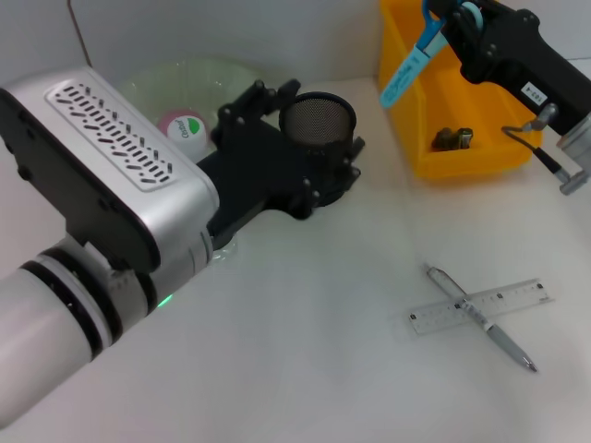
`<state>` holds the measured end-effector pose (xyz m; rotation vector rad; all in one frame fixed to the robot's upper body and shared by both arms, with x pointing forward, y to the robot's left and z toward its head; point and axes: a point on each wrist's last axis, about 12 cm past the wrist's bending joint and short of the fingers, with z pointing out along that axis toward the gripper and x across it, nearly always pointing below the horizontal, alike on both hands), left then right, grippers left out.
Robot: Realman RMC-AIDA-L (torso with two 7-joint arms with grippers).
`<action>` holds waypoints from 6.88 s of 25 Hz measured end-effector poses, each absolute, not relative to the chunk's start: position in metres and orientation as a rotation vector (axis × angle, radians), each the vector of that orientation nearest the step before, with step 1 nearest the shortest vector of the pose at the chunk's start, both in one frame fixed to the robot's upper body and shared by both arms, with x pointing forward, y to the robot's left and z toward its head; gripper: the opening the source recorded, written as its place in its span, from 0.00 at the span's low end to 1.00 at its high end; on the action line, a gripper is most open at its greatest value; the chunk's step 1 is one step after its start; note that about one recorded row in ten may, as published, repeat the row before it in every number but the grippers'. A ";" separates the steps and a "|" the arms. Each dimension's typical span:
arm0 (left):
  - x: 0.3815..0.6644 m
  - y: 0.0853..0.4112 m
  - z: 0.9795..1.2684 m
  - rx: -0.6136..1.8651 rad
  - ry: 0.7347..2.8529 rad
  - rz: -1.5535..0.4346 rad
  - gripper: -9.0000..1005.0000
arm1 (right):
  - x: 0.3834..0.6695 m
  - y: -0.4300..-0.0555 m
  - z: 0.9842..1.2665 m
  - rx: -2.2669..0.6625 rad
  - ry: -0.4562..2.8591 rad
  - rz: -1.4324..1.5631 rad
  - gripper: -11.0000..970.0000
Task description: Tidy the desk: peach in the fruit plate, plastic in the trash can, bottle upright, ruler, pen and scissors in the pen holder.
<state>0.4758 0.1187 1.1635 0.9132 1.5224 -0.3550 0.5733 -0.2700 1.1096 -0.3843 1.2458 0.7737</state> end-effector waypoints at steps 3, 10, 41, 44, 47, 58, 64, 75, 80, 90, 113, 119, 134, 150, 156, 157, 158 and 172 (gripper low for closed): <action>0.471 0.118 1.168 0.952 1.560 -0.407 0.80 | 0.577 -0.272 1.113 -0.402 1.253 0.757 0.09; 0.478 0.127 1.181 1.081 1.611 -0.602 0.80 | 0.582 -0.271 1.112 -0.439 1.291 0.731 0.09; 0.465 0.217 1.082 1.136 1.221 -0.894 0.80 | 0.628 -0.194 1.118 -0.726 1.351 0.609 0.09; 0.465 0.218 1.081 1.131 1.226 -0.897 0.80 | 0.629 -0.191 1.115 -0.731 1.359 0.586 0.09; 0.465 0.219 1.081 1.125 1.226 -0.907 0.80 | 0.629 -0.190 1.111 -0.729 1.381 0.570 0.09; 0.466 0.225 1.076 1.100 1.223 -0.946 0.80 | 0.628 -0.186 1.103 -0.731 1.413 0.552 0.09; 0.471 0.234 1.068 1.154 1.315 -0.899 0.80 | 0.628 -0.186 1.101 -0.729 1.425 0.547 0.09; 0.479 0.238 1.063 1.202 1.409 -0.866 0.80 | 0.628 -0.187 1.100 -0.727 1.435 0.541 0.09; 0.481 0.237 1.063 1.207 1.413 -0.870 0.80 | 0.627 -0.188 1.098 -0.711 1.444 0.548 0.10; 0.481 0.239 1.064 1.201 1.420 -0.868 0.80 | 0.623 -0.193 1.097 -0.687 1.445 0.584 0.27; 0.474 0.241 1.060 1.176 1.435 -0.879 0.80 | 0.588 -0.269 1.223 -1.458 1.889 0.525 0.85; 0.472 0.241 1.058 1.172 1.442 -0.888 0.80 | 0.577 -0.241 1.214 -1.916 1.882 0.245 0.85; 0.470 0.245 1.054 1.155 1.474 -0.884 0.80 | 0.562 -0.202 1.189 -2.177 1.903 0.218 0.84; 0.471 0.245 1.052 1.150 1.484 -0.873 0.80 | 0.571 -0.198 1.159 -2.212 1.911 0.252 0.83; 0.472 0.245 1.052 1.149 1.486 -0.874 0.80 | 0.576 -0.193 1.152 -2.238 1.894 0.268 0.83; 0.472 0.245 1.052 1.149 1.487 -0.874 0.80 | 0.577 -0.191 1.152 -2.243 1.891 0.270 0.83; 0.472 0.245 1.052 1.148 1.487 -0.874 0.80 | 0.578 -0.191 1.151 -2.247 1.891 0.272 0.83; 0.472 0.247 1.053 1.145 1.481 -0.871 0.80 | 0.583 -0.183 1.138 -2.290 1.900 0.288 0.82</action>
